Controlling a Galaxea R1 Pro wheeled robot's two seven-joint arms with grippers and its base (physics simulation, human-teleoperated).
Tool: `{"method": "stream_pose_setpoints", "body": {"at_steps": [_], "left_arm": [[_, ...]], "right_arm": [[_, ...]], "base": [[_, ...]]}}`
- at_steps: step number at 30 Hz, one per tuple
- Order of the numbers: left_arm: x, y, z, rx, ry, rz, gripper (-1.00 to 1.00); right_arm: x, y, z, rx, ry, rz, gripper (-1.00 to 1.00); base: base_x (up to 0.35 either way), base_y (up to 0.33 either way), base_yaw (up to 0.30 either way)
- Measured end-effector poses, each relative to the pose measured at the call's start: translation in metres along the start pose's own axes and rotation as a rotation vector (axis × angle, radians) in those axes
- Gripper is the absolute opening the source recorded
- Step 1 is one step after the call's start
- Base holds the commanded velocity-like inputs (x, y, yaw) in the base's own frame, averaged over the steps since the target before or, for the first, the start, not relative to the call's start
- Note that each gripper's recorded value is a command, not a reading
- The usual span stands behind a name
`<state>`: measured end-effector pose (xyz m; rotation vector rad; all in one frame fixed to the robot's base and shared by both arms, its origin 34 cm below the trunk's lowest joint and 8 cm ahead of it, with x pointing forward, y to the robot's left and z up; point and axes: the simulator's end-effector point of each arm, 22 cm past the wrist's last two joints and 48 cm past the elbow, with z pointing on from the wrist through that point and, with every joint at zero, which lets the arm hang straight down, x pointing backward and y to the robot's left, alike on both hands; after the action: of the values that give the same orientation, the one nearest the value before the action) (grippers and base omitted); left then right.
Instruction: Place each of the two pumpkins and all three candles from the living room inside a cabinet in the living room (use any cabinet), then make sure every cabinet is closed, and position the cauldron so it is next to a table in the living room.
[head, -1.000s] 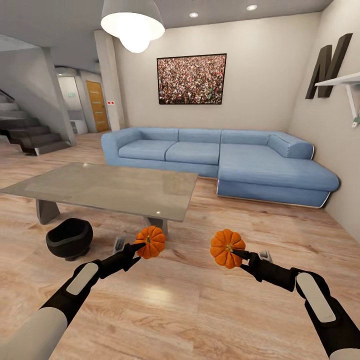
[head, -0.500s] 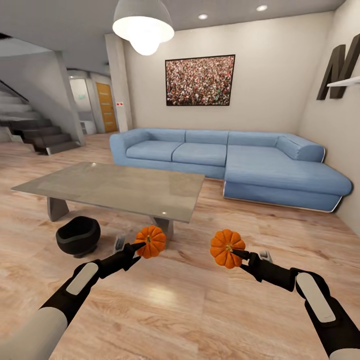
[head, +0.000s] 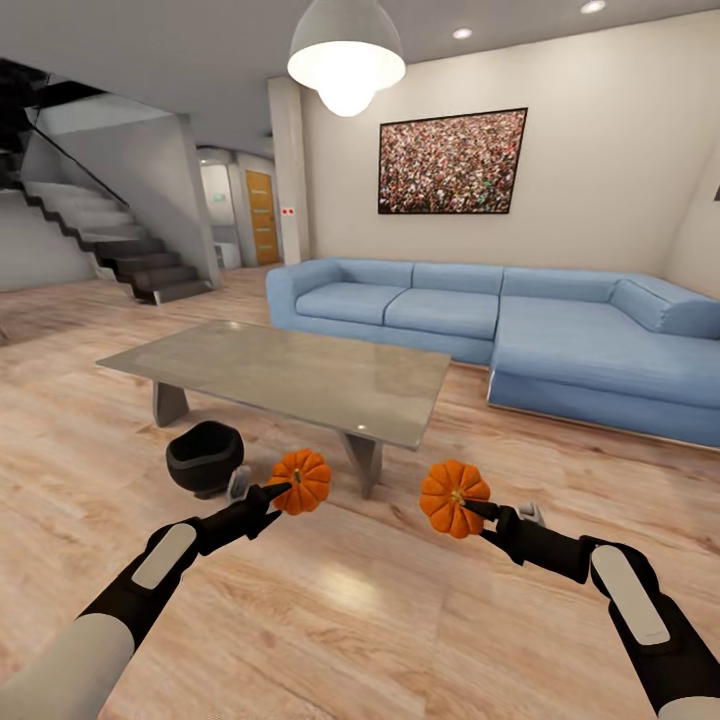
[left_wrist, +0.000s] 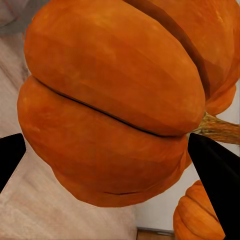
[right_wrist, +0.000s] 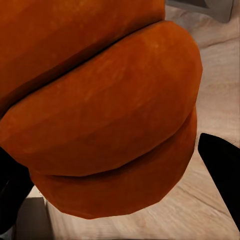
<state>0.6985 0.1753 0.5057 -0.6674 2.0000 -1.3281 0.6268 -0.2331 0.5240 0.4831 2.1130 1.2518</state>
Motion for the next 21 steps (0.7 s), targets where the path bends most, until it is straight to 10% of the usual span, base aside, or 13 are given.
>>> {"method": "stream_pose_setpoints", "body": {"at_steps": [21], "left_arm": [[-0.0025,-0.0051,-0.0027,0.011,-0.004,0.007,-1.0]], "right_arm": [[0.0004,0.0031,-0.0004,0.0,0.0,-0.009,-1.0]], "base": [[0.0,0.0,0.282]]}}
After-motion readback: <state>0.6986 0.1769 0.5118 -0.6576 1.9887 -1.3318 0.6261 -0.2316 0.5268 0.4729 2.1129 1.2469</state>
